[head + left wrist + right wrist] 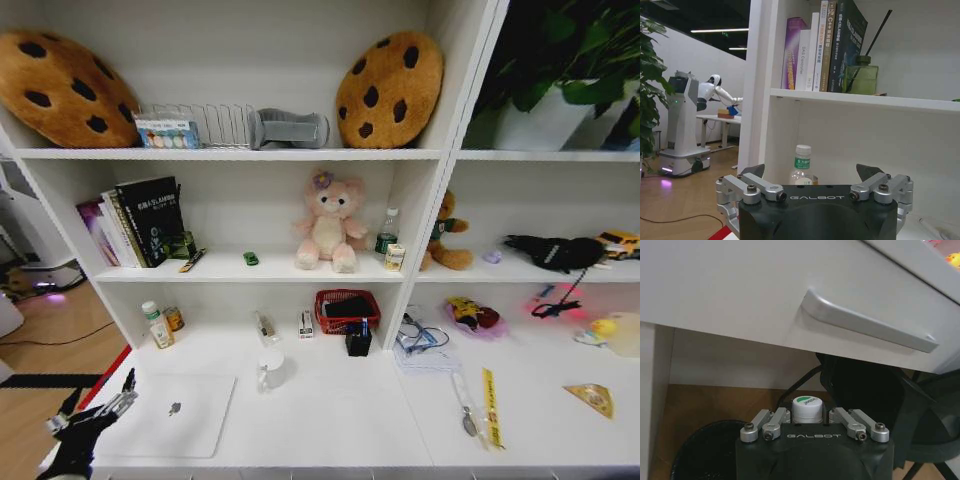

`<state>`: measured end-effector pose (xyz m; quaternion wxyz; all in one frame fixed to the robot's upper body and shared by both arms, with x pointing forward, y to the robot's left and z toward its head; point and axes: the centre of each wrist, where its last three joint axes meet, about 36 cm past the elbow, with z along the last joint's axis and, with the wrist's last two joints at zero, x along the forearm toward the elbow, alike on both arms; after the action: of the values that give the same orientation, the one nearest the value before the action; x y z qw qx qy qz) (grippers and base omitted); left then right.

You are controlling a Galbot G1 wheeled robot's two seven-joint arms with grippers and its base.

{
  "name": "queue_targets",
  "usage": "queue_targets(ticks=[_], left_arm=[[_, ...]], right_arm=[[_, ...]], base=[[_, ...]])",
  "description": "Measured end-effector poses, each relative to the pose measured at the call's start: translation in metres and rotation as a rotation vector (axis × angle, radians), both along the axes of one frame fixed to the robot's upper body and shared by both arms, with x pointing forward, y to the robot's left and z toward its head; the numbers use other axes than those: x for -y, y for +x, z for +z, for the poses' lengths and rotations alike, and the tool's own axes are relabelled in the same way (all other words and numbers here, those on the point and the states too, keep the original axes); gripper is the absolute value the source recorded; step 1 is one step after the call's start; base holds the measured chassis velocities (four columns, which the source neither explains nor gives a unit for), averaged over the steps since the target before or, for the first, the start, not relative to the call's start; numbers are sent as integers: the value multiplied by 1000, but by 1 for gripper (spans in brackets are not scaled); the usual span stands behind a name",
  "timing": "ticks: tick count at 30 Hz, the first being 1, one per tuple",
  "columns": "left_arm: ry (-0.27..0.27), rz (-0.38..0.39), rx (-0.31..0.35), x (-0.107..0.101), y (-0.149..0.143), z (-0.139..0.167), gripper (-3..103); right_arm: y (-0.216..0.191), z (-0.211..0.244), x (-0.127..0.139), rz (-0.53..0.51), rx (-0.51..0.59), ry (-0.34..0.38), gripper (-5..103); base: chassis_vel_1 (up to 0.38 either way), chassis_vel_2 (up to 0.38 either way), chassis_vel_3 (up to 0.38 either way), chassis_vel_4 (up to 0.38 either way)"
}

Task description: Organize the objects on the table.

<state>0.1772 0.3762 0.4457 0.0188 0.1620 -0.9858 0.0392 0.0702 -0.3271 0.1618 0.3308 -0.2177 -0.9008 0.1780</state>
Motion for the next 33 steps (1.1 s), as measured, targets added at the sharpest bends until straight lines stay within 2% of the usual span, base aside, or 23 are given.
queue_targets(ticks=[5,9,17,19,21,23,24,27,28,31,32,33], left_arm=[[0,0,0,0,0,0,100],[0,0,0,0,0,0,100],[0,0,0,0,0,0,100],[0,0,0,0,0,0,100],[0,0,0,0,0,0,100],[0,0,0,0,0,0,100],[0,0,0,0,0,0,100],[0,0,0,0,0,0,100],[0,0,0,0,0,0,100],[0,0,0,0,0,0,100],[0,0,0,0,0,0,100],[0,0,0,0,0,0,100]], right_arm=[[16,-24,10,22,-11,-13,28],[46,-46,20,44,-11,-30,28],[69,-60,21,71,-8,-34,28],[66,-63,18,78,-15,-26,38],[65,-64,17,79,-17,-24,38],[59,-67,13,82,-25,-20,50],[59,-67,13,82,-25,-20,50],[44,-68,9,93,-31,-22,66],[44,-68,9,93,-31,-22,66],[36,-61,3,80,-17,-18,83],[36,-61,3,80,-17,-18,83],[34,-58,1,67,-12,-19,88]], base=[[0,0,0,0],[0,0,0,0],[0,0,0,0],[0,0,0,0],[0,0,0,0],[0,0,0,0],[0,0,0,0],[0,0,0,0],[0,0,0,0],[0,0,0,0],[0,0,0,0],[0,0,0,0]])
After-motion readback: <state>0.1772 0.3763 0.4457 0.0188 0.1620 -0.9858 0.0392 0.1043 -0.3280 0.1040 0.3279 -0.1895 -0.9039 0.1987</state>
